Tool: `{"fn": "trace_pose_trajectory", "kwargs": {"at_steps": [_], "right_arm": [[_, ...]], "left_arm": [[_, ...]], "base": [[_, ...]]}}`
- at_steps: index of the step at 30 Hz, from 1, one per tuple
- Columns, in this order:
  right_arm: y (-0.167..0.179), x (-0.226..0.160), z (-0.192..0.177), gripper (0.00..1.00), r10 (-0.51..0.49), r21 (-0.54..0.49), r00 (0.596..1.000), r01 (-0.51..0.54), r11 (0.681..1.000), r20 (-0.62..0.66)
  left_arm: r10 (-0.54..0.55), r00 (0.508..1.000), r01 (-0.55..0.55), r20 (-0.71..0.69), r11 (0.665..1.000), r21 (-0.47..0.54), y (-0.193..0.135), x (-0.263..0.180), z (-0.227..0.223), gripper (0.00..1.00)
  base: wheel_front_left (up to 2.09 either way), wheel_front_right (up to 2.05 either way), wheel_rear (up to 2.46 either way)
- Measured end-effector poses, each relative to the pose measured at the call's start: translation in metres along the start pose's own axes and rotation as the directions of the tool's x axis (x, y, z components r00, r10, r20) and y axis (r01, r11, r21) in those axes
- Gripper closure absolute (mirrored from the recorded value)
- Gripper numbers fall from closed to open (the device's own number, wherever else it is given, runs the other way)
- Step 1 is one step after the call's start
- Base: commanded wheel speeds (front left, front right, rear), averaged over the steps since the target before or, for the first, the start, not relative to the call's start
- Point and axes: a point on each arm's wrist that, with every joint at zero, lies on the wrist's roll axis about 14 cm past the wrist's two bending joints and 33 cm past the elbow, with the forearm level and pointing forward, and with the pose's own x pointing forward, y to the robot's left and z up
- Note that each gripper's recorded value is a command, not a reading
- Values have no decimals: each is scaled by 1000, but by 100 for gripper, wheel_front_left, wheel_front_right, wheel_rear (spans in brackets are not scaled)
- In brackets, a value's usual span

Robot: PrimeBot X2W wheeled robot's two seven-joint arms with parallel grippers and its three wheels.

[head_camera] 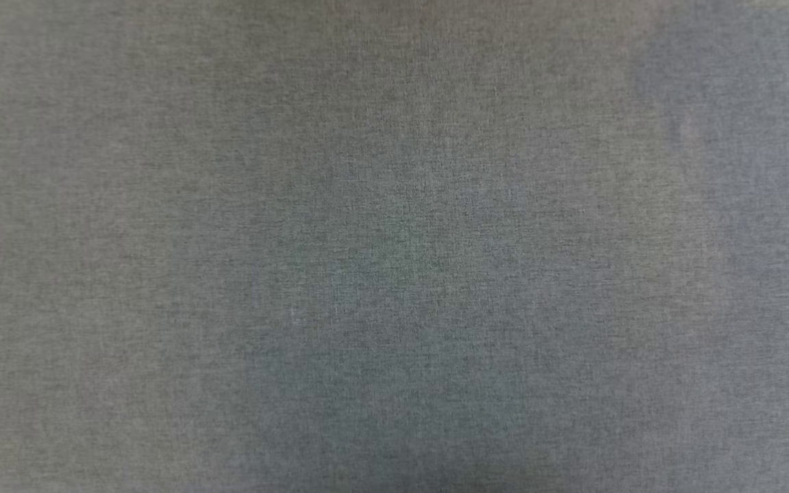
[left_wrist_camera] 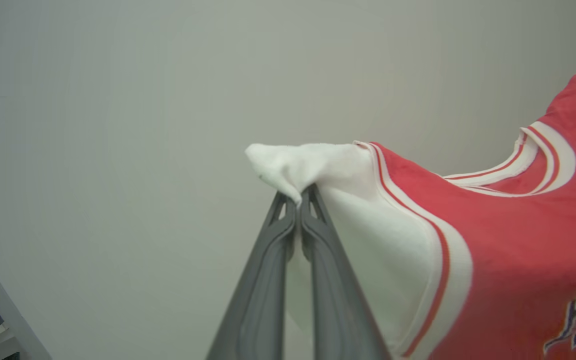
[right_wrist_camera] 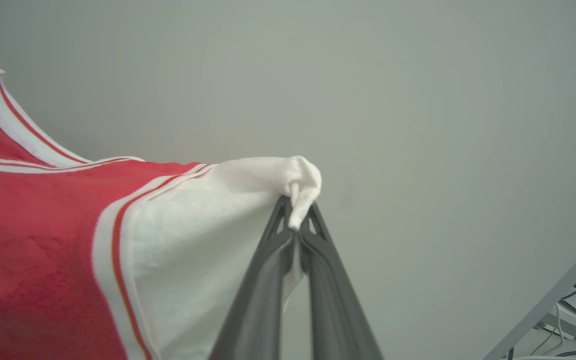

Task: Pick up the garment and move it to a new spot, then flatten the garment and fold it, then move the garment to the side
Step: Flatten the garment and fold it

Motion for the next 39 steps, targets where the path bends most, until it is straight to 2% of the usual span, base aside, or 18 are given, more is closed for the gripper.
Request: {"fn": "trace_pose_trajectory", "kwargs": {"at_steps": [4, 8, 17, 21, 29, 39], "right_arm": [[8, 12, -24, 100, 0, 22, 1000, 1, 1000, -17], [33, 14, -58, 100, 41, 62, 998, -37, 997, -54], [87, -22, -114, 100, 151, 180, 981, -128, 975, -122], [112, -56, -138, 100, 214, 228, 962, -172, 958, -173], [151, -144, -169, 100, 333, 330, 904, -239, 913, -268], [172, -267, -186, 100, 403, 449, 830, -213, 868, -386]], "left_arm": [[3, 1000, -4, -21, 1000, -18, -1, 3, -32, 100], [-20, 997, 17, -70, 999, -37, -12, -3, -68, 100], [-80, 974, 60, -214, 993, -98, -46, -57, -133, 100], [-94, 956, 52, -279, 986, -156, -68, -97, -152, 100], [-94, 914, -9, -394, 968, -252, -103, -191, -160, 100], [-102, 834, -101, -543, 938, -331, -144, -309, -148, 100]], "base": [[0, 0, 0], [0, 0, 0], [0, 0, 0], [0, 0, 0], [0, 0, 0], [0, 0, 0]]}}
